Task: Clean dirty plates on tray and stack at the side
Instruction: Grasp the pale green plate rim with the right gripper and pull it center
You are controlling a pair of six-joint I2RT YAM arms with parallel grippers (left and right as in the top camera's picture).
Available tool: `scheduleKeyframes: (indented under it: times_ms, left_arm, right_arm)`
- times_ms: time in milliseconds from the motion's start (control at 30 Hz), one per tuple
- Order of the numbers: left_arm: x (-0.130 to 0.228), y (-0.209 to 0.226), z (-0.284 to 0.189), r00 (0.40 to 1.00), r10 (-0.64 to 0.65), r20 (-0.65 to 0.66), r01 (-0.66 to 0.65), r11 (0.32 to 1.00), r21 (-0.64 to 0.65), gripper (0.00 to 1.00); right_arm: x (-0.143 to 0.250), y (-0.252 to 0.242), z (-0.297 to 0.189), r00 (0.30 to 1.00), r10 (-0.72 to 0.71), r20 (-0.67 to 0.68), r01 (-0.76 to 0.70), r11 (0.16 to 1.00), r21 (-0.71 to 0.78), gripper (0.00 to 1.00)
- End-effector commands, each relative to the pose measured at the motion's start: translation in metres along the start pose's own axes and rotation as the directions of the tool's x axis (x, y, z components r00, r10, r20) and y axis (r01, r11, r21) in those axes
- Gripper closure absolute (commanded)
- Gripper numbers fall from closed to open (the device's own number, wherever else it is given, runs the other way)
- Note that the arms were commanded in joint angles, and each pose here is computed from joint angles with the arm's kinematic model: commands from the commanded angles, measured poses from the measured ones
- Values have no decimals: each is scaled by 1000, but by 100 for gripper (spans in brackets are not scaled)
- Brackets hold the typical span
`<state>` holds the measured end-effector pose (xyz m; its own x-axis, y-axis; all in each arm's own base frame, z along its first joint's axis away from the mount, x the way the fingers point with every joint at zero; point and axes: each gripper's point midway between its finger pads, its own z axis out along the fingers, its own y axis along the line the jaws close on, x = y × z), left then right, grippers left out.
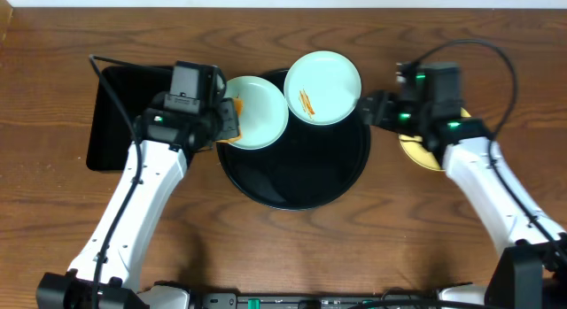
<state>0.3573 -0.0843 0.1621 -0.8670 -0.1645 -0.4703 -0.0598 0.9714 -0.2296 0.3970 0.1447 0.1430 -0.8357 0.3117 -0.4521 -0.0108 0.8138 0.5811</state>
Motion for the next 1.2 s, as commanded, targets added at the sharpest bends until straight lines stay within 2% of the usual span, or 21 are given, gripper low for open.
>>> scheduleKeyframes:
  times_ms: [0, 200, 267, 467, 600, 933, 1033, 1167]
  left_arm:
    - [-5, 12, -2, 998, 55, 5, -55, 998, -22, 93]
    - [-9, 31, -3, 1000, 24, 6, -24, 999, -49, 93]
    - [-10, 35, -4, 1000, 12, 9, -12, 998, -56, 92]
    - [-12, 42, -5, 1000, -4, 13, 5, 998, -65, 93]
    - [-12, 42, -5, 1000, -4, 12, 5, 998, -65, 93]
    - [-8, 43, -5, 1000, -6, -3, 6, 998, -69, 93]
    - [-8, 43, -5, 1000, -6, -4, 6, 998, -69, 93]
    - [-8, 43, -5, 1000, -6, -4, 6, 998, -69, 92]
  right_arm:
    - [6, 25, 17, 999, 19, 25, -20, 999, 39, 31]
    - [17, 62, 61, 993, -22, -119, 30, 997, 64, 28]
    - [17, 67, 77, 984, -21, -177, 38, 995, 93, 32]
    - [33, 82, 128, 962, 19, -272, 17, 991, 131, 56]
    - [58, 84, 154, 947, 72, -312, -29, 989, 142, 61]
    - [110, 74, 184, 911, 73, -406, 6, 982, 188, 69]
    - [119, 69, 187, 902, 78, -425, 12, 979, 205, 78]
    - [131, 56, 191, 886, 93, -454, 22, 970, 242, 99]
